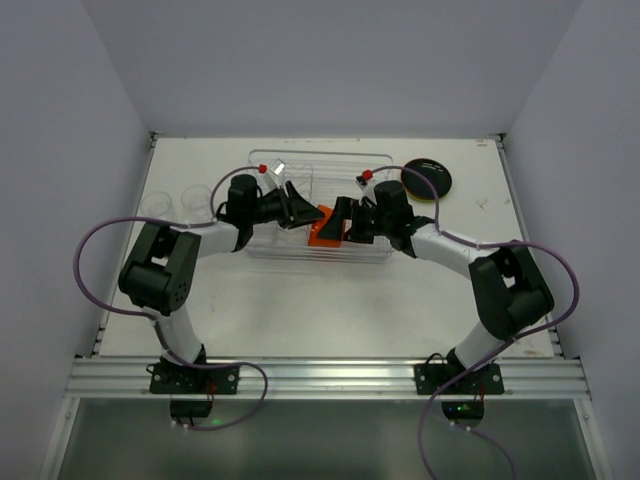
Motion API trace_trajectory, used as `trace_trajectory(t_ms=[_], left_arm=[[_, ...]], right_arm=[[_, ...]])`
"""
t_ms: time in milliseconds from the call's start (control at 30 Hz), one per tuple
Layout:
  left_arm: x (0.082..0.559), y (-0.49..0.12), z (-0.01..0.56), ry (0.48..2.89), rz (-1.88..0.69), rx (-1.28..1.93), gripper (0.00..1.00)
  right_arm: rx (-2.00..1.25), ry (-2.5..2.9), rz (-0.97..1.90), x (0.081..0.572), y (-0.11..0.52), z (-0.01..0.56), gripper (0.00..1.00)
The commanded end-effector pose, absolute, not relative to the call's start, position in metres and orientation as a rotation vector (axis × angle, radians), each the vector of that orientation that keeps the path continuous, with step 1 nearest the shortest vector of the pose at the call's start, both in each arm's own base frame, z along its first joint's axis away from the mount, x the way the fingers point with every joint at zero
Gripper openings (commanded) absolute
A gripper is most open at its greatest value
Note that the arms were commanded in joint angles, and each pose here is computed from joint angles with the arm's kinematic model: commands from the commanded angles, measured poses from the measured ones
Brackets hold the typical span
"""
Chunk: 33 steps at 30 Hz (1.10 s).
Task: Unload the mixed dishes from the dish rack
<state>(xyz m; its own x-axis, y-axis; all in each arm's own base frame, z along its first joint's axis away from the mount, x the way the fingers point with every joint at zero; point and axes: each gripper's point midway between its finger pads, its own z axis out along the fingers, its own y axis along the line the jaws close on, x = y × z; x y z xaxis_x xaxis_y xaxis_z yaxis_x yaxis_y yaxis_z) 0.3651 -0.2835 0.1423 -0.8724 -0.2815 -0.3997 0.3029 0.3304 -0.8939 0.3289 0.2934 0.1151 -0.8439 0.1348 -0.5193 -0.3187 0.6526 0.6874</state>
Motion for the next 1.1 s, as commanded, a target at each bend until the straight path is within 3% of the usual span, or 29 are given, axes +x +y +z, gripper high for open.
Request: trace_trajectory(t_ms=[0, 467, 1067], left_arm=[[0.3714, -0.2889, 0.1483, 2.086, -1.546, 0.069, 0.46], [0.3720, -0.2980, 0.1456, 2.100, -1.550, 0.082, 0.34], [0.3755, -0.2951, 0.1538, 2.117, -1.478, 0.112, 0.33]], right_arm=[[-0.222, 2.207, 1.156, 0.3300, 0.2993, 0.1476, 0.99], [-0.235, 2.195, 1.161, 0.3278, 0.2988, 0.1512, 0.99], [-0.238, 2.195, 1.150, 0.3267, 0.2969, 0.1512, 0.99]])
